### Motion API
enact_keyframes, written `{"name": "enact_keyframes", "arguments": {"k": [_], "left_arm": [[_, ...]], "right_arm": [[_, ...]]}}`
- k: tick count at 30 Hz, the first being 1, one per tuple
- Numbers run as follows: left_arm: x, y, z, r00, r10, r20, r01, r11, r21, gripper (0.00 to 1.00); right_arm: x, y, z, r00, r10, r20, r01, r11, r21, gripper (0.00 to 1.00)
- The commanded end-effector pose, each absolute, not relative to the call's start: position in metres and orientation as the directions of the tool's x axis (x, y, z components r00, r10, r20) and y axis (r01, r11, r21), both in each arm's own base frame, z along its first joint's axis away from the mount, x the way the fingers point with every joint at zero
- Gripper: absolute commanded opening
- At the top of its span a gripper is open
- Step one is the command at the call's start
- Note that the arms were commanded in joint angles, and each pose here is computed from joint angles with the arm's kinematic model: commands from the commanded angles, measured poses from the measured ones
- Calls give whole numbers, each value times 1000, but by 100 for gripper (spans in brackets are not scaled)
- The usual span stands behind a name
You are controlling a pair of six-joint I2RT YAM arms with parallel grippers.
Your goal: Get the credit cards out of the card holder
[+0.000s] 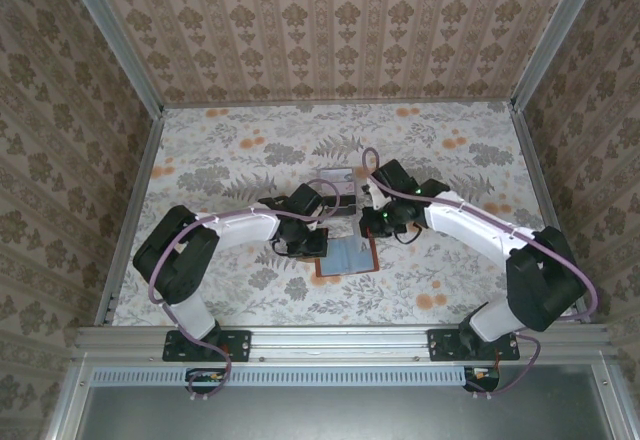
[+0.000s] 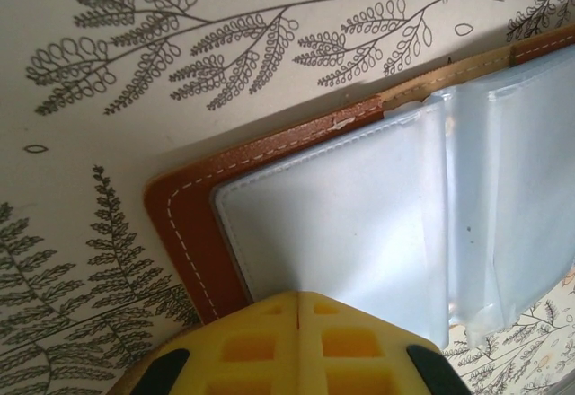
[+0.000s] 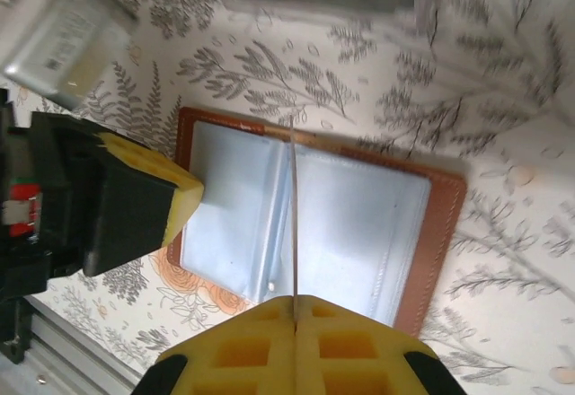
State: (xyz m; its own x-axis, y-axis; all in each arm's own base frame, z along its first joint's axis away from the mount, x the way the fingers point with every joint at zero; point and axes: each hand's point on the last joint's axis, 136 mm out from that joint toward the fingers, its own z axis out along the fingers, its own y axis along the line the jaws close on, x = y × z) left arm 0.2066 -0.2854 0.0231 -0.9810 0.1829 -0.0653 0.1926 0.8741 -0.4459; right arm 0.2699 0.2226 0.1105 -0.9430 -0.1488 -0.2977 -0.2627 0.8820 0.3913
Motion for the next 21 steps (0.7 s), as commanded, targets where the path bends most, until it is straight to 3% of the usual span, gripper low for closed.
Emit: {"name": "enact_keyframes", "arguments": {"k": [1, 5, 12, 21], "left_arm": [[203, -270, 19, -979, 196, -53, 200, 893, -404, 0], [209, -271, 24, -979, 187, -80, 203, 880, -428, 3], [222, -266, 44, -979, 150, -136, 197, 864, -463, 9], [224, -230, 56, -984, 50, -173, 127, 873, -470, 12]], "right_arm": [[289, 211, 136, -841, -335, -426, -455, 863, 220, 3], [312, 218, 152, -682, -531, -503, -647, 759, 76, 2], [355, 226, 164, -428, -762, -485, -827, 547, -129, 0], [391, 241, 160, -237, -876, -421, -925, 336, -179, 0]]}}
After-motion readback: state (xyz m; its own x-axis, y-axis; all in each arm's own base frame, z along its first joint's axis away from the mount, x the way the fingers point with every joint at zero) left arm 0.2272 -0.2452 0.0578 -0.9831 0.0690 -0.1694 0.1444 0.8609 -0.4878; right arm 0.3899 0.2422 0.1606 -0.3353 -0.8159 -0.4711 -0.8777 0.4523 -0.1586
